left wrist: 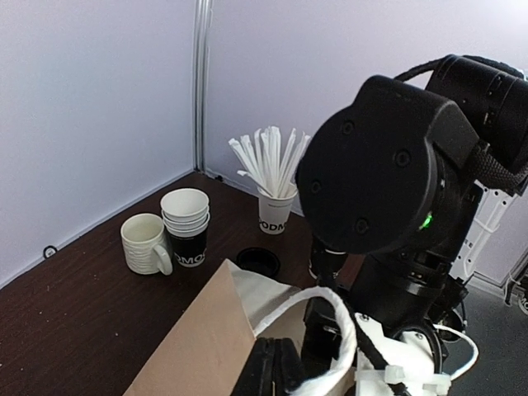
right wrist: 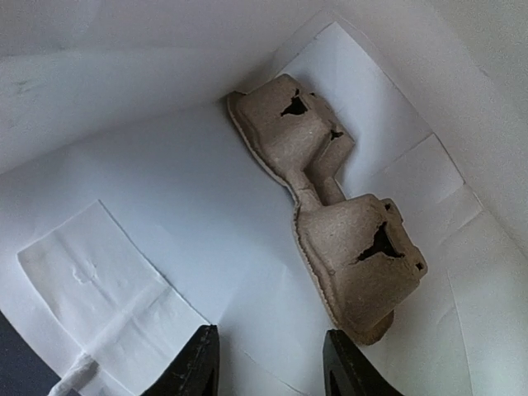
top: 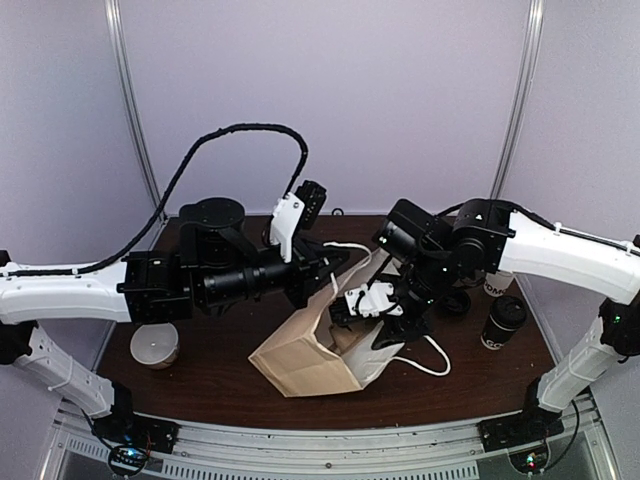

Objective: Pack the takeout coffee

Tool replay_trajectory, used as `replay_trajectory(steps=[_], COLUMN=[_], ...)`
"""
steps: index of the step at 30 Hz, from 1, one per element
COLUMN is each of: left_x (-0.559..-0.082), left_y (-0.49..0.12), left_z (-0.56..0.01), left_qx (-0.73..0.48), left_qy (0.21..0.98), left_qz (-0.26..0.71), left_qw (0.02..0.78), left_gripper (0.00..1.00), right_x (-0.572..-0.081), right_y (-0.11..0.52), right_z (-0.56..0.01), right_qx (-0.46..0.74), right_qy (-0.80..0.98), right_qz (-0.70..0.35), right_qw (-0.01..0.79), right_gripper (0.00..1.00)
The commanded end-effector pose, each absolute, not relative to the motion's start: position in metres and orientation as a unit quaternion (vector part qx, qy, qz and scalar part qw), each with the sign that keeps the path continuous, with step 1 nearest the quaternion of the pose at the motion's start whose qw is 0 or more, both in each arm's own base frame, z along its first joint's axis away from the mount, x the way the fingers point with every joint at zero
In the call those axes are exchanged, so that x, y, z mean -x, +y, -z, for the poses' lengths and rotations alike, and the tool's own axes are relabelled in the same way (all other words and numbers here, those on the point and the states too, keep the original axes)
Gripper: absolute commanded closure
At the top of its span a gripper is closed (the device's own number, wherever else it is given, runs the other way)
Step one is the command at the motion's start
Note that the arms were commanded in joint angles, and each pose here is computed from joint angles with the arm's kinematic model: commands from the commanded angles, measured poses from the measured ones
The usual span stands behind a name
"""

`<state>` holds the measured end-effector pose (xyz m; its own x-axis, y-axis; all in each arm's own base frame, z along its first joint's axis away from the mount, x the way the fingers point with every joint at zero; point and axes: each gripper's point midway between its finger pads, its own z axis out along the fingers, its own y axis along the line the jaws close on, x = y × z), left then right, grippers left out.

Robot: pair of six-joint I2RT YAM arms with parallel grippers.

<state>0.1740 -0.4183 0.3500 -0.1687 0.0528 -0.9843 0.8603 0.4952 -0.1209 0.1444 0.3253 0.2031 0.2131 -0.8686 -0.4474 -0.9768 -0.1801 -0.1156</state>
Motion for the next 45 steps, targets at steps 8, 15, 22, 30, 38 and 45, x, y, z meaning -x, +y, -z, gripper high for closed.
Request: replay_trajectory(steps=[8,15,22,30,38,45], left_x=[-0.160,-0.178,-0.180,-0.181,-0.185,-0.190], left_y=[-0.440,-0.413,-0.409,-0.408,-0.406,-0.401], left_z=[-0.361,-0.367,-0.362,-0.361,-0.357,-0.355], left_qx=[-0.371,-0.313,-0.313,-0.317,-0.316,-0.311], left_qy=[0.642,0.652,0.656,0.657,0.662,0.666], left_qz=[0.412,0.380,0.370,0.373,0.374,0.369], left_qw=[0.530,0.576,0.578,0.573,0.568,0.569], left_gripper=[1.00,1.00,1.00,1.00,1.00,1.00], right_x=[-0.166,-0.176,-0.189,-0.206,-0.238,-0.248], right_y=[0.329,0.332,0.336,0.340,0.352,0.360], right_z=[-0.184,-0.167,-0.150,-0.147,-0.148,-0.171], right_qx=[0.791,0.795,0.801,0.809,0.787,0.767], right_qy=[0.571,0.565,0.557,0.537,0.528,0.539], right_qz=[-0.046,-0.020,0.012,0.056,0.122,0.129], right_qw=[0.217,0.219,0.218,0.233,0.295,0.325], right_gripper=[0.43,0.39,0.29,0.26,0.41,0.73])
